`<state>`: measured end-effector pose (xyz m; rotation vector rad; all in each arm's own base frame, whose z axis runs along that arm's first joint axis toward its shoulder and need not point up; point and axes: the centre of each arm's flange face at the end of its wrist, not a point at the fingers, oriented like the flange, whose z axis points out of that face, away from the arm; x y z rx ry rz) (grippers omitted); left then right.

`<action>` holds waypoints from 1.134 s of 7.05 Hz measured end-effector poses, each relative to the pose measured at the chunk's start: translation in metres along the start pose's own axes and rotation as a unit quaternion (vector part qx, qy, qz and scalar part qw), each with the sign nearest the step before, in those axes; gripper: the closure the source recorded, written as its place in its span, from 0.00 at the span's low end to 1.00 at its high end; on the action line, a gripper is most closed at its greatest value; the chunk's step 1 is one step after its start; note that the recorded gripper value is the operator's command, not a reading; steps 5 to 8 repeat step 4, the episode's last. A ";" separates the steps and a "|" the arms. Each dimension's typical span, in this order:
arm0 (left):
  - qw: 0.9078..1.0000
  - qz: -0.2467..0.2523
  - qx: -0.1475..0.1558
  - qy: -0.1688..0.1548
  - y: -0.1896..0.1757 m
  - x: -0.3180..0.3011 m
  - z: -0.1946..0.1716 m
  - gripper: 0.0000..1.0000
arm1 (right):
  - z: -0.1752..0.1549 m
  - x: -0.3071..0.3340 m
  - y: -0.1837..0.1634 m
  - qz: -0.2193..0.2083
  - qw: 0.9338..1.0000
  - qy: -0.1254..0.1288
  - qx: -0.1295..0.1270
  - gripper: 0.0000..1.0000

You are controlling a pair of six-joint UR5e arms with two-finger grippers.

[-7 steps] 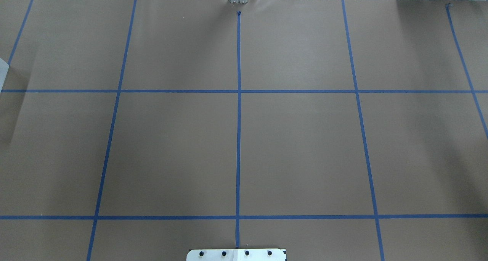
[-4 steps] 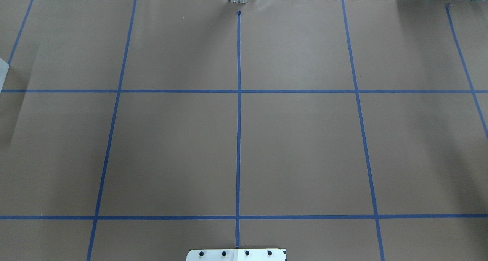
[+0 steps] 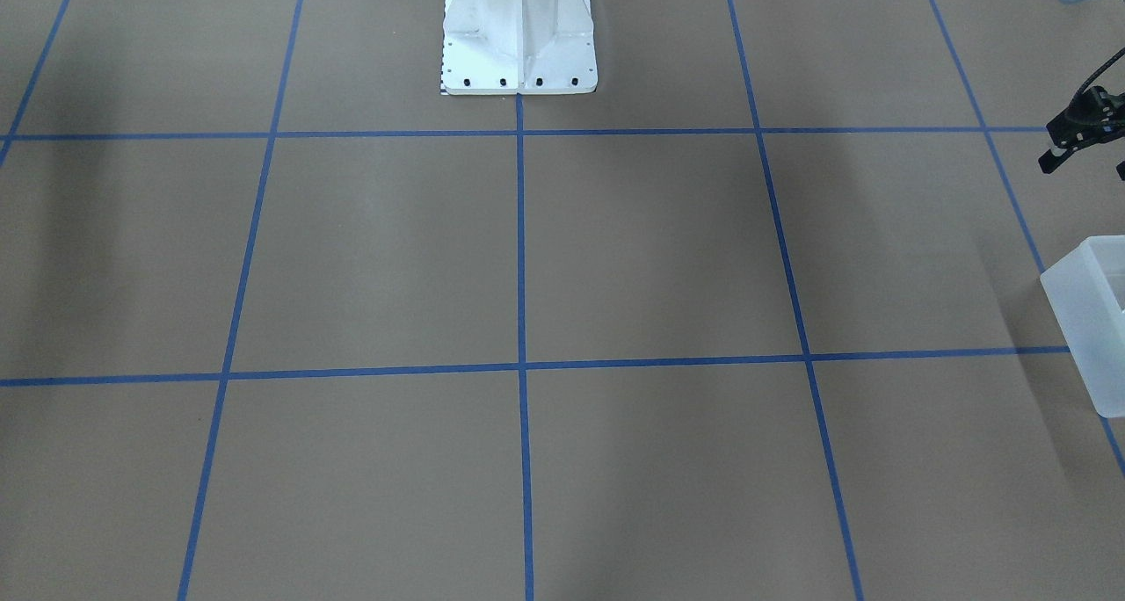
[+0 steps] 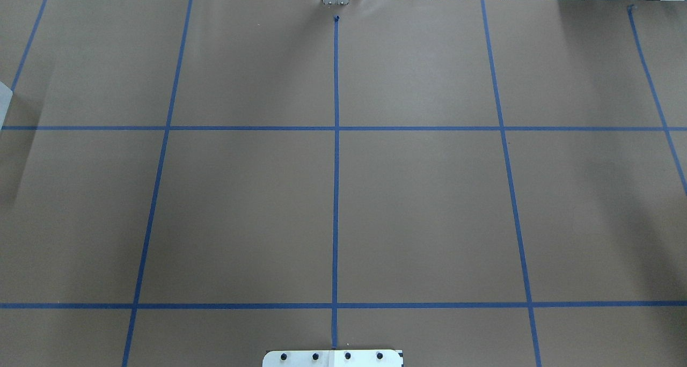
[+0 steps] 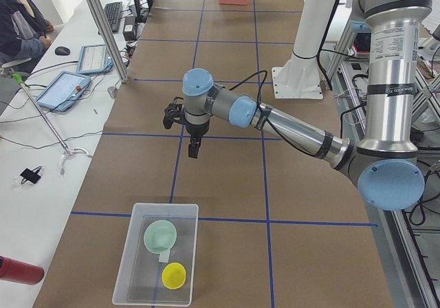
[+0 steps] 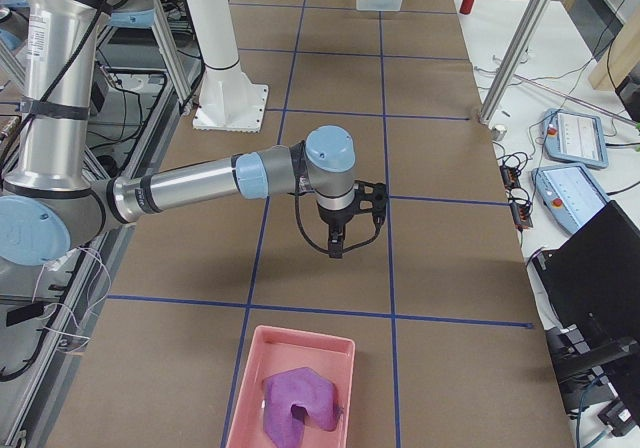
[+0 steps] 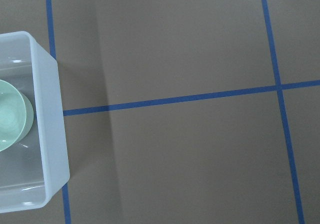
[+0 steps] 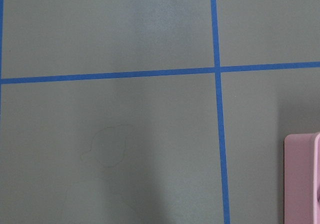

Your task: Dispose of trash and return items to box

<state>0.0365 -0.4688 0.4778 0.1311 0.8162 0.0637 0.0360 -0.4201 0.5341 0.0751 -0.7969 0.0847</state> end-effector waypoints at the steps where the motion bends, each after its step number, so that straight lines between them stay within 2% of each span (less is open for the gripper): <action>1: 1.000 -0.009 -0.012 -0.004 -0.004 -0.019 0.014 0.02 | 0.007 0.007 -0.002 -0.009 1.000 0.002 -0.007 0.00; 4: 0.998 0.056 -0.019 -0.009 -0.008 -0.053 0.020 0.02 | 0.020 0.022 -0.008 -0.016 1.000 0.004 -0.018 0.00; 8: 0.998 0.056 -0.019 -0.009 -0.008 -0.053 0.020 0.02 | 0.020 0.022 -0.008 -0.016 1.000 0.004 -0.018 0.00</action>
